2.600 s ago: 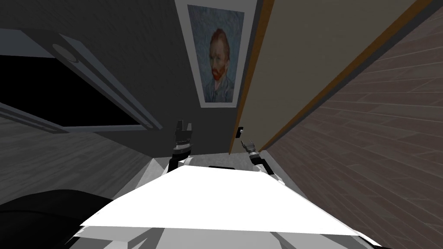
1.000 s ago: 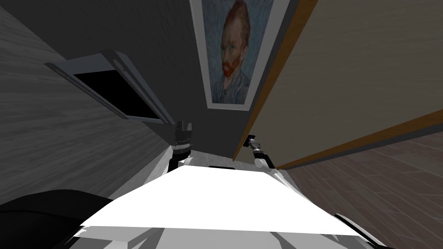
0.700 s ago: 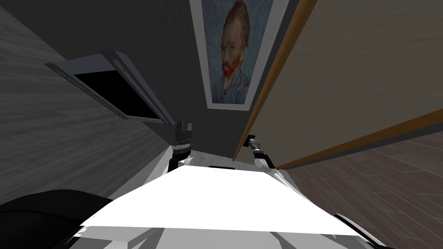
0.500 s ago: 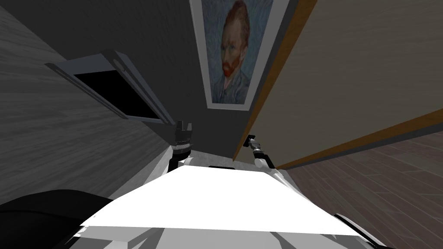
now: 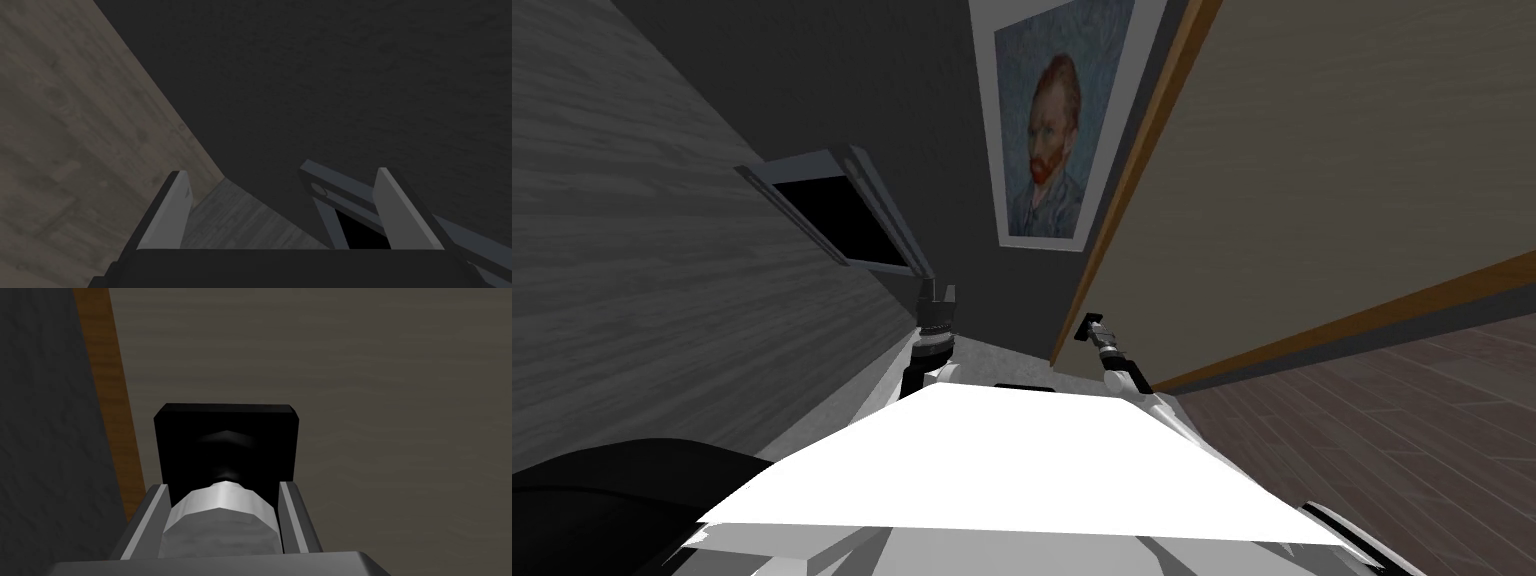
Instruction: Pull the door open
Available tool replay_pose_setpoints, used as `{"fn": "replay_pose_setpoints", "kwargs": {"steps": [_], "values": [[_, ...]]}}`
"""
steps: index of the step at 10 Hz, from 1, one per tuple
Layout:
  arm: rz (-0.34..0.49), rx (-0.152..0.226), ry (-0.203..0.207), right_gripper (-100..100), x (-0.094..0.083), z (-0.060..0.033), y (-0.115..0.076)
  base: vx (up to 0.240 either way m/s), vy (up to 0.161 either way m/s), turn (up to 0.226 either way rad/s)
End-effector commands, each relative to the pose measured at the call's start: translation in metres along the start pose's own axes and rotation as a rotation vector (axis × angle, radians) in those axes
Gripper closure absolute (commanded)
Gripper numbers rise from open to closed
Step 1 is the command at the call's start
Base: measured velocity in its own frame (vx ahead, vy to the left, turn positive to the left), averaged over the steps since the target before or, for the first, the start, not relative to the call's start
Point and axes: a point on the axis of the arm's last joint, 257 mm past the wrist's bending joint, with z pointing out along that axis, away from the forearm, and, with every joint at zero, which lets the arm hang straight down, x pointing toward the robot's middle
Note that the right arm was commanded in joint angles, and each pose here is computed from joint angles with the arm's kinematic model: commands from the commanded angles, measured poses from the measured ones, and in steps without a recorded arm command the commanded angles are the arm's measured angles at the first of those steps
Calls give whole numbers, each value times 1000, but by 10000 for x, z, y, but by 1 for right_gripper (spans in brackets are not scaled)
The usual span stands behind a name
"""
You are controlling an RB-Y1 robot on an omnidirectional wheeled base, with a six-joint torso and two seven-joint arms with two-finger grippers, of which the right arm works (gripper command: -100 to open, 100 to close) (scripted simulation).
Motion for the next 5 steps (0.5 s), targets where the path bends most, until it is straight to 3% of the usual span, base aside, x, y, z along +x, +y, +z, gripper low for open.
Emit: {"fn": "replay_pose_setpoints", "kwargs": {"steps": [1,5], "values": [[7,15,-2,100,-6,-36,-28,-209,-58,133],[13,46,-6,100,-15,-129,-39,-218,-82,148]]}}
